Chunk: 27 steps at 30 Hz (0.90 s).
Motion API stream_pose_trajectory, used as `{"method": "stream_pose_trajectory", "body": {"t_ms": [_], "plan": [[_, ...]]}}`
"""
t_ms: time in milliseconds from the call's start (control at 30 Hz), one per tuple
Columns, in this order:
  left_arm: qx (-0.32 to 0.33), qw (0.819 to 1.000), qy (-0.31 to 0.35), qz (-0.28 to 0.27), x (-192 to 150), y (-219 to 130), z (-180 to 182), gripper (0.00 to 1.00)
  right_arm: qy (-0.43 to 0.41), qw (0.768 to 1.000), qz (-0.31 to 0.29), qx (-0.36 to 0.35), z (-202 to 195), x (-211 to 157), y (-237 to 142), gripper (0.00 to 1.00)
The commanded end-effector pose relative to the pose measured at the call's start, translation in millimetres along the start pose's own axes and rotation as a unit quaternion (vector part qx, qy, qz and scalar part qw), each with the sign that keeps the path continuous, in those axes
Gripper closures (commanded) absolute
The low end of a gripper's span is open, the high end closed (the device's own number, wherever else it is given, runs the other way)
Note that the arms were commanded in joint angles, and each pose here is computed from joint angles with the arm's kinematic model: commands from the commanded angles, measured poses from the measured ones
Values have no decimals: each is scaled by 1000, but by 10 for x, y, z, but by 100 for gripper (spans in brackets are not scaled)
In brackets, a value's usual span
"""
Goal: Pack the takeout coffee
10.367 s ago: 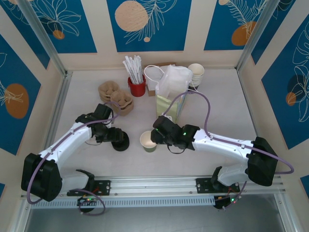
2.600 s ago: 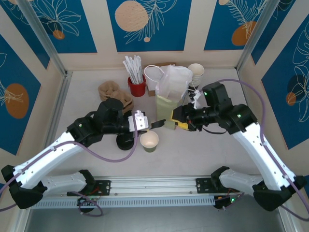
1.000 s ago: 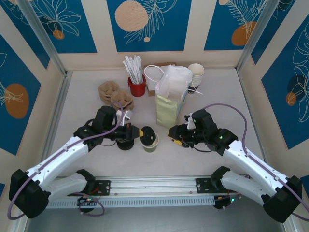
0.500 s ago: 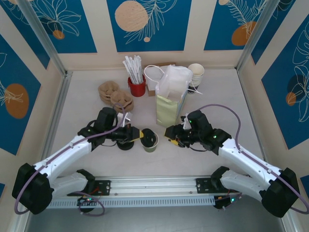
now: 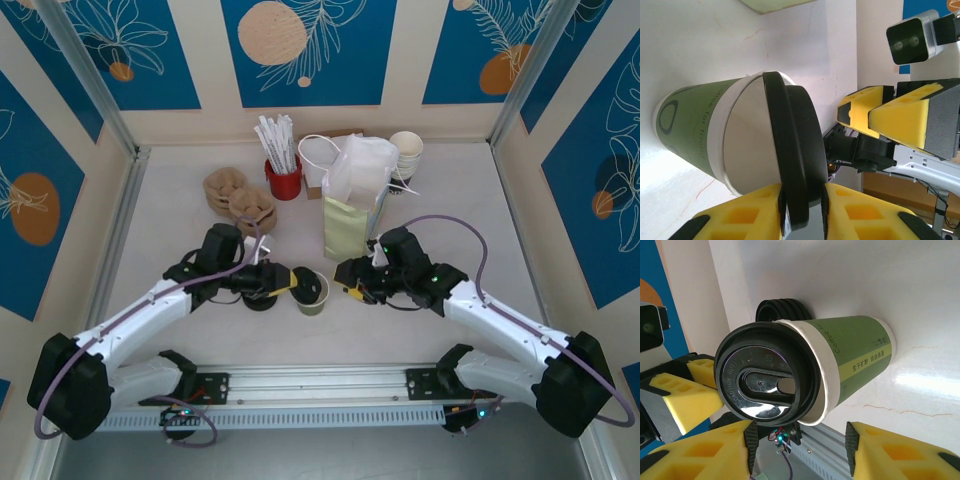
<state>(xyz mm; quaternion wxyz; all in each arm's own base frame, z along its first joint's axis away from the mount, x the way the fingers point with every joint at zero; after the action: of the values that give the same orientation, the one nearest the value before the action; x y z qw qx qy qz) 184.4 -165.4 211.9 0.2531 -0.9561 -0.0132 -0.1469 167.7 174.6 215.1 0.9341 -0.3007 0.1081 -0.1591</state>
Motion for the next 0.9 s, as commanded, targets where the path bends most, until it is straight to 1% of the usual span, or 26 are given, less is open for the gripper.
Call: {"method": "stream_pose_trajectory", "body": {"t_ms": [0, 267, 700, 867], "plan": [[-4, 1000, 1, 10, 6, 16, 56, 72, -1, 1000, 12, 2, -11, -16, 47, 47], [7, 1000, 7, 18, 1, 34, 96, 65, -2, 1000, 17, -4, 4, 14, 115, 46], [6, 1000, 5, 27, -14, 112, 193, 64, -7, 999, 29, -12, 54, 33, 234, 46], [7, 999, 6, 33, -28, 127, 220, 62, -9, 999, 27, -14, 57, 22, 252, 45]]}}
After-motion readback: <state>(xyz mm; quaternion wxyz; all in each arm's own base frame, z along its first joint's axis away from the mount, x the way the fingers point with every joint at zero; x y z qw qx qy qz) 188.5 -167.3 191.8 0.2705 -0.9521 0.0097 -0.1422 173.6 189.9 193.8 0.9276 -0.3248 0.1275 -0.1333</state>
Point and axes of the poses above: each hand's point on the last joint's axis, 136 mm out from that joint toward the fingers, its own y axis out along the fingers, its own z axis along the line the jaws close on, x = y × z, the point moved 10 cm from there along -y, back along the fingers, and after that the axes turned 9 degrees about y, right-handed, at the moved point
